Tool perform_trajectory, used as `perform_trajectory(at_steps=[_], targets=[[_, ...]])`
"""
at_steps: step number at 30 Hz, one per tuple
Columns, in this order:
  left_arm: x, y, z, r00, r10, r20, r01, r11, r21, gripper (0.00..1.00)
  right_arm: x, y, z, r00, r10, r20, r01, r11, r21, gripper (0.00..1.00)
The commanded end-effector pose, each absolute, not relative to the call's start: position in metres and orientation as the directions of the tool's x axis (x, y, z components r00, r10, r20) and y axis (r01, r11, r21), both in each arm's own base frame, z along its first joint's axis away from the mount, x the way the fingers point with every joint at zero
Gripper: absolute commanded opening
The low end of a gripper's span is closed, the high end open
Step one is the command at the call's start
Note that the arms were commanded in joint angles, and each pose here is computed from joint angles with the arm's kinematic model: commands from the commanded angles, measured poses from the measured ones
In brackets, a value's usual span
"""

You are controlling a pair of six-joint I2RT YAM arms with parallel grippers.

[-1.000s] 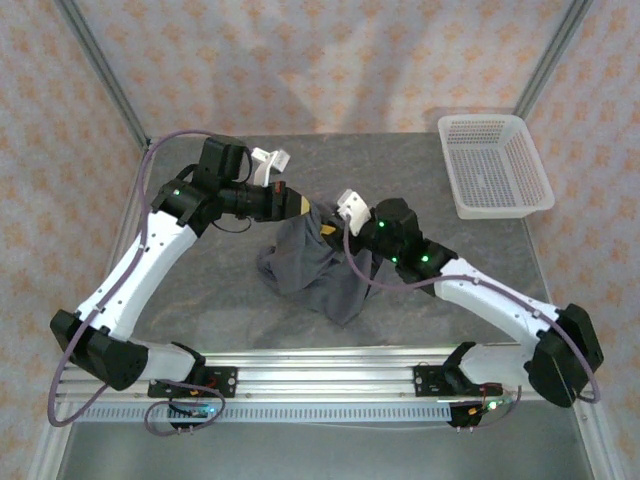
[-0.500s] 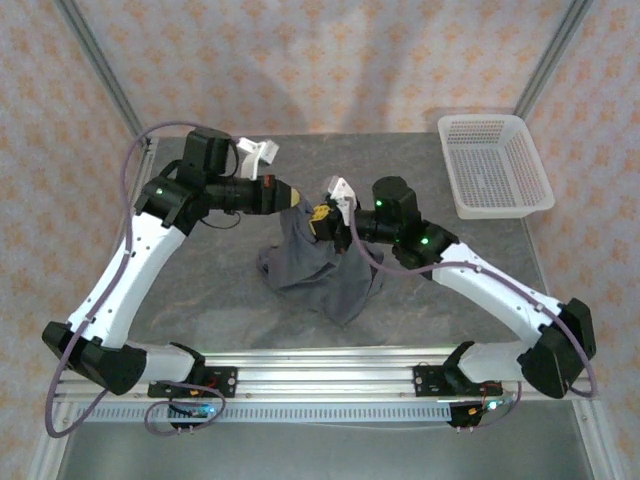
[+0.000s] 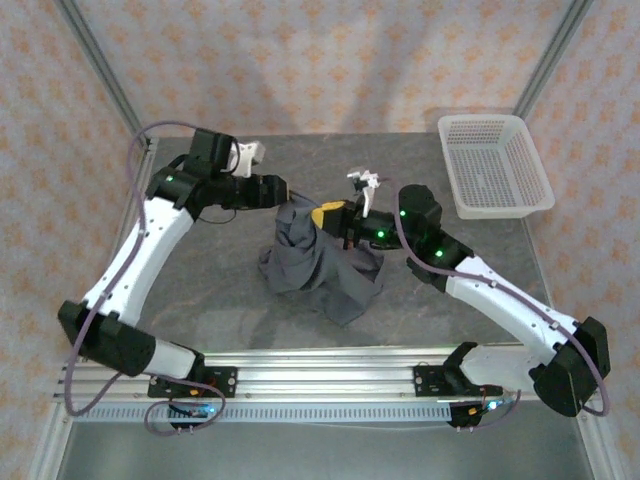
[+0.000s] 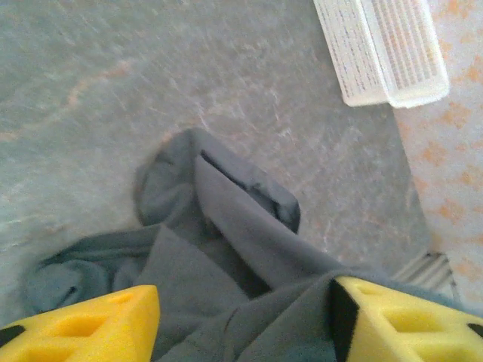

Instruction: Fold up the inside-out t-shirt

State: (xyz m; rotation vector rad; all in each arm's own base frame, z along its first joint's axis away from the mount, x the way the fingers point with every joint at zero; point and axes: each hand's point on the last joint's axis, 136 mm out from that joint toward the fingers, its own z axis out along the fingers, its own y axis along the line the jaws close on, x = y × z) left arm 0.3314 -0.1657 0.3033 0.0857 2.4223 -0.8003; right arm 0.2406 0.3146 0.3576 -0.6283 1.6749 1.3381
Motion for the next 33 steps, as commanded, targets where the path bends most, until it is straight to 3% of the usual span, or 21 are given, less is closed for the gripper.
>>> perform_trajectory(at_steps=[1, 6, 11, 19, 28, 30, 33], targets=[[0.296, -0.140, 0.359, -0.664, -0.126, -0.737, 0.310, 0.850, -0.425, 0.69, 0.255, 0.309, 0.378, -0.472, 0.241, -0.848, -0.803, 0.279, 0.526, 0.00], [0.263, -0.155, 0.346, -0.622, 0.021, -0.783, 0.454, 0.824, -0.339, 0.71, 0.262, 0.313, 0.375, -0.495, 0.228, -0.838, -0.796, 0.268, 0.543, 0.00], [0.277, -0.160, 0.307, -0.610, 0.145, -0.779, 0.480, 0.850, -0.217, 0.69, 0.261, 0.317, 0.380, -0.514, 0.228, -0.827, -0.797, 0.232, 0.558, 0.00], [0.320, -0.177, 0.287, -0.640, 0.118, -0.759, 0.447, 0.861, -0.244, 0.69, 0.256, 0.317, 0.382, -0.535, 0.233, -0.812, -0.788, 0.209, 0.579, 0.00], [0.324, -0.179, 0.305, -0.589, 0.085, -0.804, 0.459, 0.854, -0.246, 0.70, 0.258, 0.324, 0.375, -0.562, 0.209, -0.800, -0.777, 0.197, 0.597, 0.00], [0.324, -0.181, 0.310, -0.581, 0.079, -0.810, 0.465, 0.849, -0.251, 0.63, 0.258, 0.326, 0.376, -0.566, 0.204, -0.799, -0.777, 0.192, 0.599, 0.00], [0.323, -0.187, 0.310, -0.593, 0.085, -0.801, 0.484, 0.832, -0.270, 0.35, 0.257, 0.326, 0.377, -0.567, 0.202, -0.798, -0.778, 0.186, 0.600, 0.00]])
